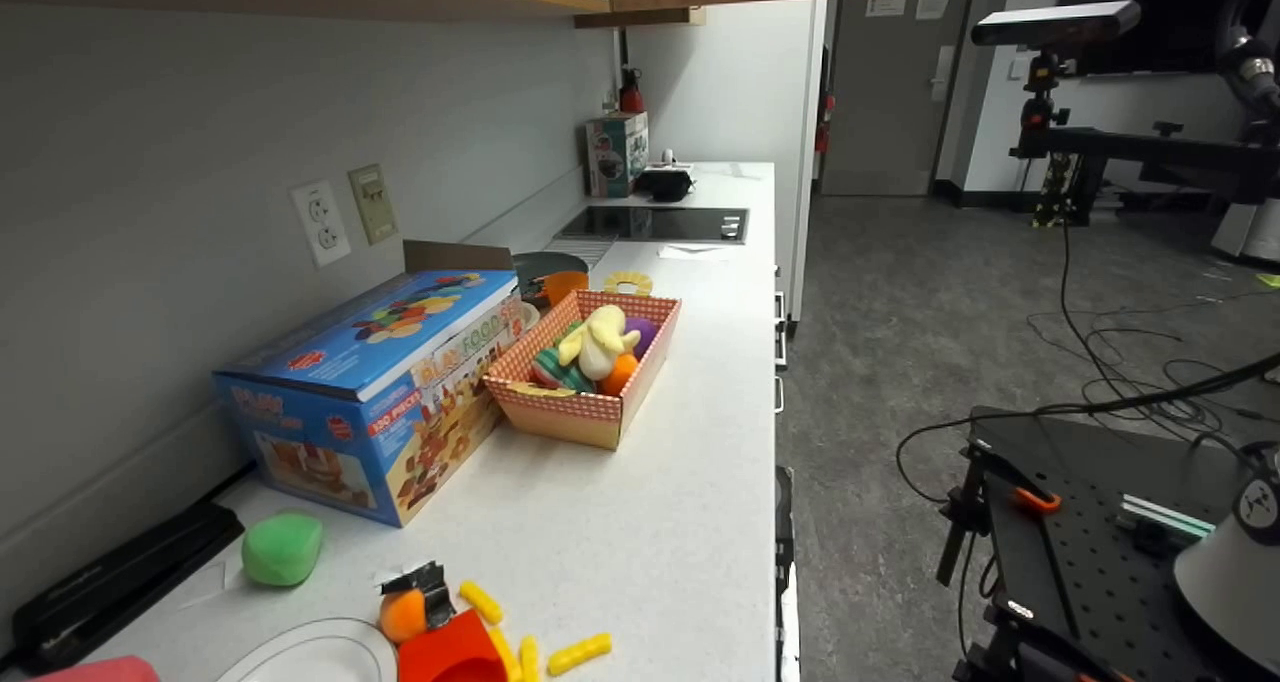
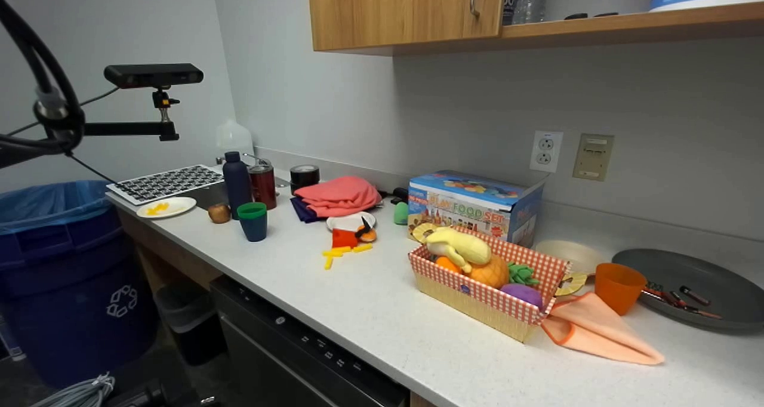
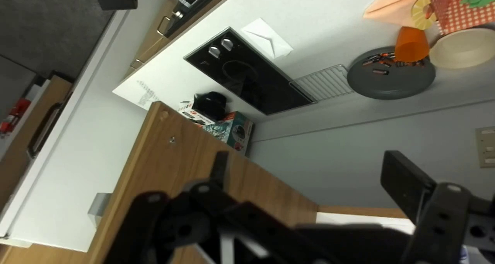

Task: Close the cupboard completely

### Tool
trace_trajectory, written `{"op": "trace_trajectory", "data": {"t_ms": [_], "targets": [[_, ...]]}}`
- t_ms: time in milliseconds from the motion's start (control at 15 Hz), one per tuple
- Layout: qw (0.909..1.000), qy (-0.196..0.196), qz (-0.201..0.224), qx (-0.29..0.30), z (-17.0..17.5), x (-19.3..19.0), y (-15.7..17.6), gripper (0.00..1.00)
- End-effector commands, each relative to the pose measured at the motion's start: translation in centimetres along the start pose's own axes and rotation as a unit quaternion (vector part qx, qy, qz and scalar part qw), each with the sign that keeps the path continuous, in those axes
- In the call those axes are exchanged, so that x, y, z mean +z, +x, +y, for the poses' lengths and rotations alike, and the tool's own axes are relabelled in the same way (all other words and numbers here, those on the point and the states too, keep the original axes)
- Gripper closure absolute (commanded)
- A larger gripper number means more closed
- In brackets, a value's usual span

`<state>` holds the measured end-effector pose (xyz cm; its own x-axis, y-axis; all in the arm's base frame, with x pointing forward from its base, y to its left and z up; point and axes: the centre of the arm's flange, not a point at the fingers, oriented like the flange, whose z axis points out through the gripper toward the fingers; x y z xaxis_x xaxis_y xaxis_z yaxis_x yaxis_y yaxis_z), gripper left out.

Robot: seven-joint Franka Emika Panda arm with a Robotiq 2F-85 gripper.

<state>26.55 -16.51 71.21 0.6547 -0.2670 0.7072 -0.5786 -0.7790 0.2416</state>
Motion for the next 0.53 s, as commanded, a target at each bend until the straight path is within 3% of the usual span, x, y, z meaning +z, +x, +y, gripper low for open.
{"op": "trace_trajectory", "data": {"t_ms": [0, 200, 267, 467], "targets": [[0.9983, -0.05, 0.015, 0.025, 1.2, -0.7, 0.5, 0.0], [0.9967, -0.061, 0.016, 0.051, 4.7, 0.6, 1.6, 0.0], [0.9982, -0.048, 0.008, 0.036, 2.8, 0.0, 0.5, 0.0], [0.9974, -0.051, 0.007, 0.051, 4.4, 0.6, 0.7, 0.0]]}}
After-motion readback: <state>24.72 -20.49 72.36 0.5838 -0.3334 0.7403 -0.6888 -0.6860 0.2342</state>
